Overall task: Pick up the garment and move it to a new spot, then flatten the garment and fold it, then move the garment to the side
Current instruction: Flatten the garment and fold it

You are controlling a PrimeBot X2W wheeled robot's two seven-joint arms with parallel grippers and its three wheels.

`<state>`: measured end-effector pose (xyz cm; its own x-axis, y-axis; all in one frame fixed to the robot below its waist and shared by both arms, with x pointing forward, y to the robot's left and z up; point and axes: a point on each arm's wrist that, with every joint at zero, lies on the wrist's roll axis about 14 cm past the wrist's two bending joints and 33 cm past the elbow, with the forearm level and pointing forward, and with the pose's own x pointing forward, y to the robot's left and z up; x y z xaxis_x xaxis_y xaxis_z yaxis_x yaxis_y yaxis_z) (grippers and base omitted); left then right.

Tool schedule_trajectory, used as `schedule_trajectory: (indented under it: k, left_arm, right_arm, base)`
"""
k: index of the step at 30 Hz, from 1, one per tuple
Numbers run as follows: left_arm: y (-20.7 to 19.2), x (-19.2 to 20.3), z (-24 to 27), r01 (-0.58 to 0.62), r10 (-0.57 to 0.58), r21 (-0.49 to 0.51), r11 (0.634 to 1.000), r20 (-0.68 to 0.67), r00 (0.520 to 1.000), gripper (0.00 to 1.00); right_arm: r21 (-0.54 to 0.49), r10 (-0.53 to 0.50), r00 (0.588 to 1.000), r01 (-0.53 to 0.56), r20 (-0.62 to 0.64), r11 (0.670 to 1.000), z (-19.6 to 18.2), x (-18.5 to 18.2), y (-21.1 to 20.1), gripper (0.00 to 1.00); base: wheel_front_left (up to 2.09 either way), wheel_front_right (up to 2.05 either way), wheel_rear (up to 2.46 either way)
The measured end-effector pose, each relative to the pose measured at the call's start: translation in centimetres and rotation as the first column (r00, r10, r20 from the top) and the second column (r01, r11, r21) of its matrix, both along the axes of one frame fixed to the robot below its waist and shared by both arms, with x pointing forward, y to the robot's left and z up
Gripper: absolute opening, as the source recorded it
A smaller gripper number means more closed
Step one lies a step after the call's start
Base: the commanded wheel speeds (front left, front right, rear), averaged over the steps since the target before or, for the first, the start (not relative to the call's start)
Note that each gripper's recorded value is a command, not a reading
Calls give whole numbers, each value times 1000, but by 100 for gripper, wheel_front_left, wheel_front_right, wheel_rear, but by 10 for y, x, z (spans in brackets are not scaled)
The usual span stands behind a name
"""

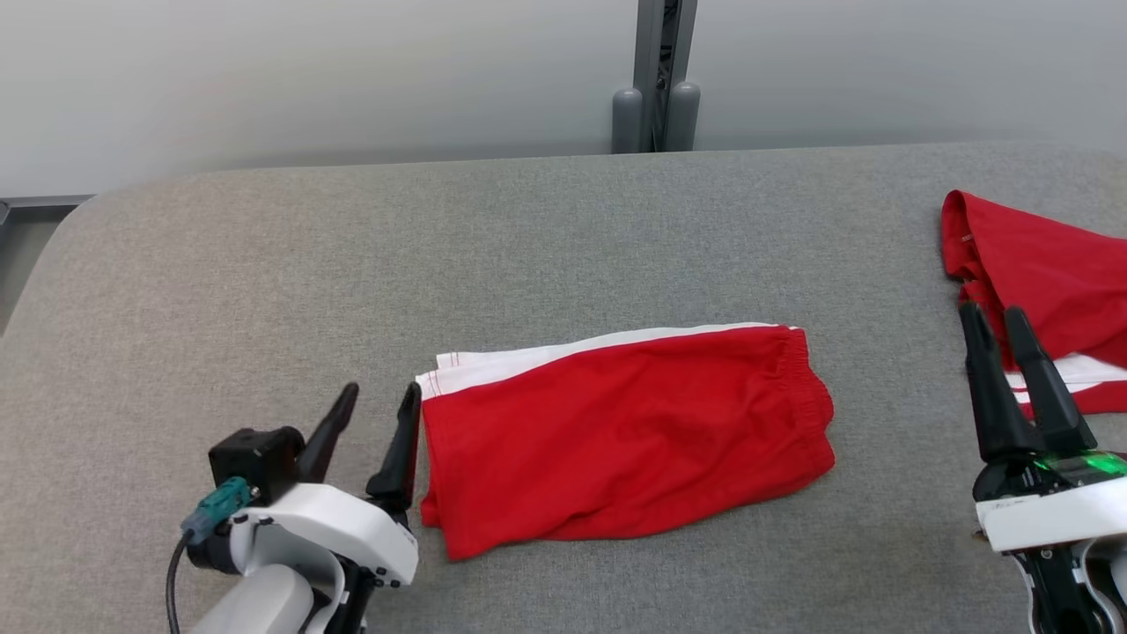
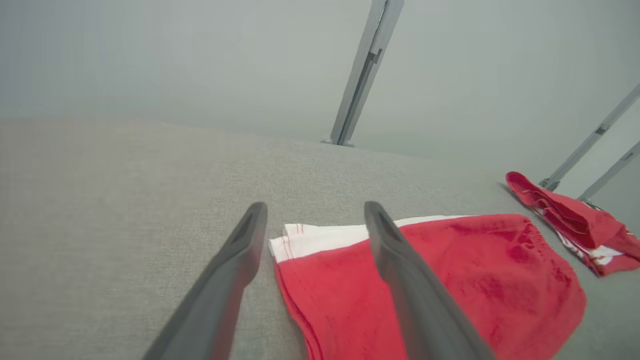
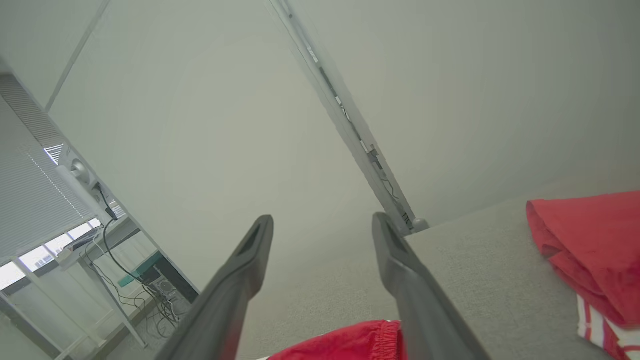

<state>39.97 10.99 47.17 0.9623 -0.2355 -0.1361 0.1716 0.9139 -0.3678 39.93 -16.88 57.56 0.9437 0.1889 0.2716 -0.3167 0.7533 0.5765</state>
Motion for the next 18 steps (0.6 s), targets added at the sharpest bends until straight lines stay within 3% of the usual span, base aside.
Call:
schedule_trajectory:
  k: [2,9,18]
  left_arm:
    - [8,3,12,-16,14,45,999,51,999,100]
    - [26,4,51,-90,51,169,982,222,974,100]
    - [30,-6,50,-131,81,196,972,245,966,100]
  right_arm:
    - [-71,-2,1000,1,-14,997,-9,0,0,100]
    - [-178,-33,997,20,-71,984,-35,-2,-5,100]
    - [-243,-59,988,22,-145,970,-66,-3,-4,100]
  base:
    - [0,0,0]
    - [0,0,0]
    - [0,0,0]
